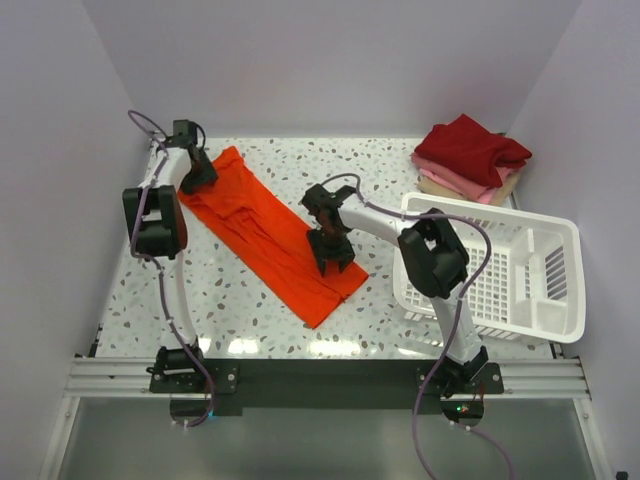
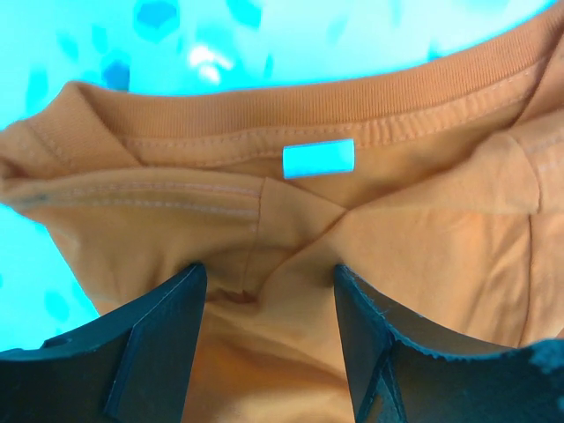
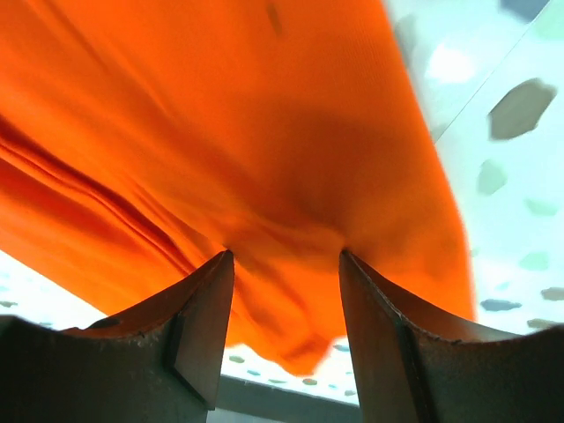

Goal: Fold and stack the t-shirts
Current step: Fold the tshirt

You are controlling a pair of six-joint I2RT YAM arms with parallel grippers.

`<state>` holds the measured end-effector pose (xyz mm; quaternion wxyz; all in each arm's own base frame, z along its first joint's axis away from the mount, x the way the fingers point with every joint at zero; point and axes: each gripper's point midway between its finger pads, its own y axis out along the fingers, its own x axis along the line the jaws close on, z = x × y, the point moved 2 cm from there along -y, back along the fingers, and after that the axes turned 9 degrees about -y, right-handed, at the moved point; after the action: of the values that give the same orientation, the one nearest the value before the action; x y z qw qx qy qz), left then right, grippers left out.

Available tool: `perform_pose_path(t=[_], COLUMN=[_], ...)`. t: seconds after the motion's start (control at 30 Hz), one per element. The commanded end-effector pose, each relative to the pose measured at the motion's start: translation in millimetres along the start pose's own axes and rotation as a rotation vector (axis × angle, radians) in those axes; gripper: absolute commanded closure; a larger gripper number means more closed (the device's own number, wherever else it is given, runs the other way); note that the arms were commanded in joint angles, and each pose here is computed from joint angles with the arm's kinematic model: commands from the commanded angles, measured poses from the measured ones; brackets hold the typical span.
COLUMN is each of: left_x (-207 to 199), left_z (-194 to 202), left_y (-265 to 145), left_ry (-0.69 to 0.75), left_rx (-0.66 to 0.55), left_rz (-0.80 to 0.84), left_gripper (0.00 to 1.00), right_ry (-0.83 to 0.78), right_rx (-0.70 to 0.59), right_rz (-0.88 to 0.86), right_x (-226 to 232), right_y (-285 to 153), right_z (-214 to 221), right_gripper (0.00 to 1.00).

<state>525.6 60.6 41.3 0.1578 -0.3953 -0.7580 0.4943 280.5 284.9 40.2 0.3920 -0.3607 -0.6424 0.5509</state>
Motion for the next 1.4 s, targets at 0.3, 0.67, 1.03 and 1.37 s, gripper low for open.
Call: perform_pose_path(t=[0.3,0.67,1.03,1.37], left_x=[-51.3,-59.7,-18.9,-10.1], left_z=[-56.3,4.6,62.2,53.8], left_y=[-25.1,-73.6,-28.7,-2.9], left_ry=[-0.022,0.046,0.056,0.079], left_rx=[-0.150,-0.078,0.087,0.067], left_rz=[0.177,0.207,0.049,-0.020], left_gripper=[0.35,0.34,0.34,0.34], right_ry=[-0.041,-0.202,-0.184,-0.161], right_rx=[-0.052,-0.052,-0.024,0.000], right_rz=[0.028,-0.109,-0.139,-0.149], right_x=[4.4,15.5,16.7,33.5], right_y=[-56.0,-34.7,-7.8,-1.5], right_z=[-23.6,-8.4,16.0,29.9], right_gripper=[0.40,0.40,0.39,0.39])
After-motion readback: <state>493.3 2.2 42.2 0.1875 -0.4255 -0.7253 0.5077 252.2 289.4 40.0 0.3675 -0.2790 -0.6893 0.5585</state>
